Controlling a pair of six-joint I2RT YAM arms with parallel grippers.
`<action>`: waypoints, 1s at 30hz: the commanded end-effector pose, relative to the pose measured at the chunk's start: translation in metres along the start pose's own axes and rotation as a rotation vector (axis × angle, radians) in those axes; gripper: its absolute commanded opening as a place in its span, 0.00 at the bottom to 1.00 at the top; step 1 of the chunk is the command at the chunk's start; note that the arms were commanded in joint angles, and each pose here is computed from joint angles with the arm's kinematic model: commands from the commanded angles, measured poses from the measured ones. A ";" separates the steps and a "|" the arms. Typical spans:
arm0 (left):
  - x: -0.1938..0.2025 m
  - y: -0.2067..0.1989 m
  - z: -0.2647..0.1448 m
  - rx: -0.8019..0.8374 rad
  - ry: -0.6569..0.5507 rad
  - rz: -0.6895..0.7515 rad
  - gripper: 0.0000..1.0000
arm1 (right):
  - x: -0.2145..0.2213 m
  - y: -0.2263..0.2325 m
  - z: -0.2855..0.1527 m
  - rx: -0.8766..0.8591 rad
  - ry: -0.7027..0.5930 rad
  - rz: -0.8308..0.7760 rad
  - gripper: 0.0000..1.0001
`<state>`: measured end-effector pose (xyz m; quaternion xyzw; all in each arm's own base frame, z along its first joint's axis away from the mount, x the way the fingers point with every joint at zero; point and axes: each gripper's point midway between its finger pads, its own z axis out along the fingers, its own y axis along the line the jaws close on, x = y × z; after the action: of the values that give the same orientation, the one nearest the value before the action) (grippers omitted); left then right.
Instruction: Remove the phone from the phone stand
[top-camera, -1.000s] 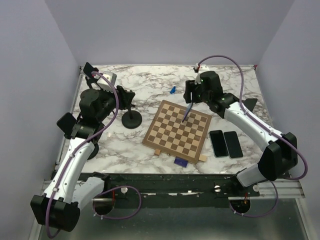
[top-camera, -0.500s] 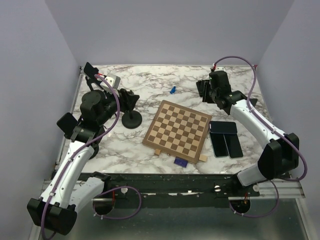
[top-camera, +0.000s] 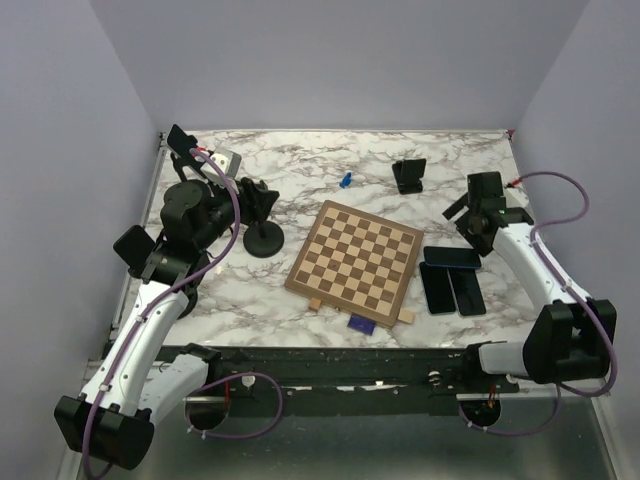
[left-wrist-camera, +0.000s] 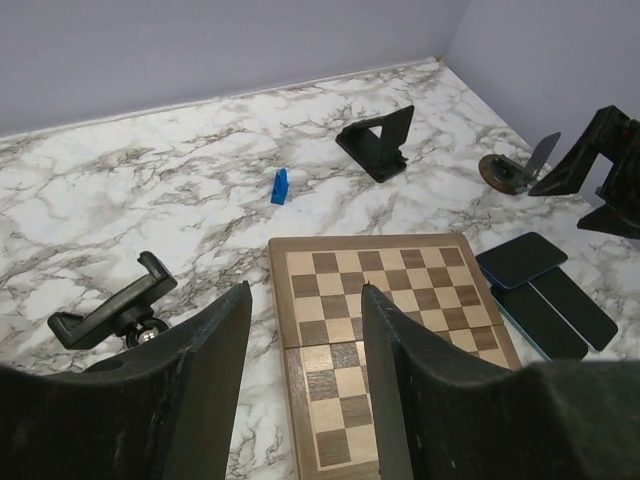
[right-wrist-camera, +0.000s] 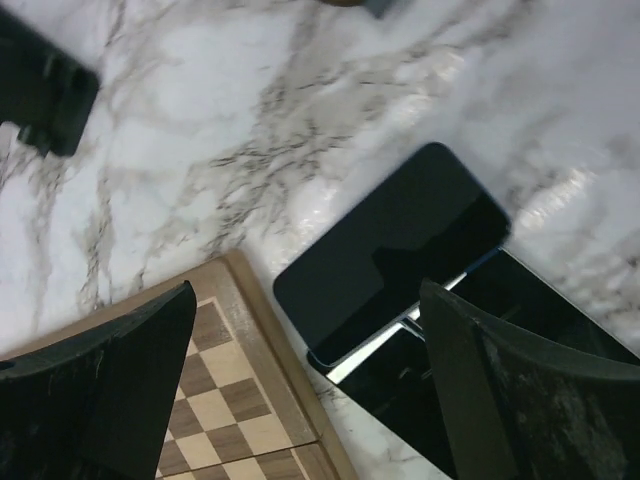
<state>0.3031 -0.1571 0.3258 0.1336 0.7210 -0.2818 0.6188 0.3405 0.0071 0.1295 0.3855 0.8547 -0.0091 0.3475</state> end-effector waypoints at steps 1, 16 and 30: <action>-0.012 -0.013 -0.001 0.050 -0.021 -0.002 0.56 | 0.003 -0.053 -0.008 0.153 -0.007 0.264 0.97; -0.010 -0.013 0.000 0.051 -0.016 -0.004 0.56 | 0.040 -0.069 0.011 -0.010 0.048 0.497 0.68; -0.007 -0.013 0.002 0.057 -0.006 -0.015 0.56 | 0.062 -0.075 0.033 -0.030 0.065 0.561 0.51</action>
<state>0.3025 -0.1624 0.3225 0.1351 0.7242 -0.2933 0.6093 0.2749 -0.0129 0.0519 0.5921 0.7400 0.0992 0.3034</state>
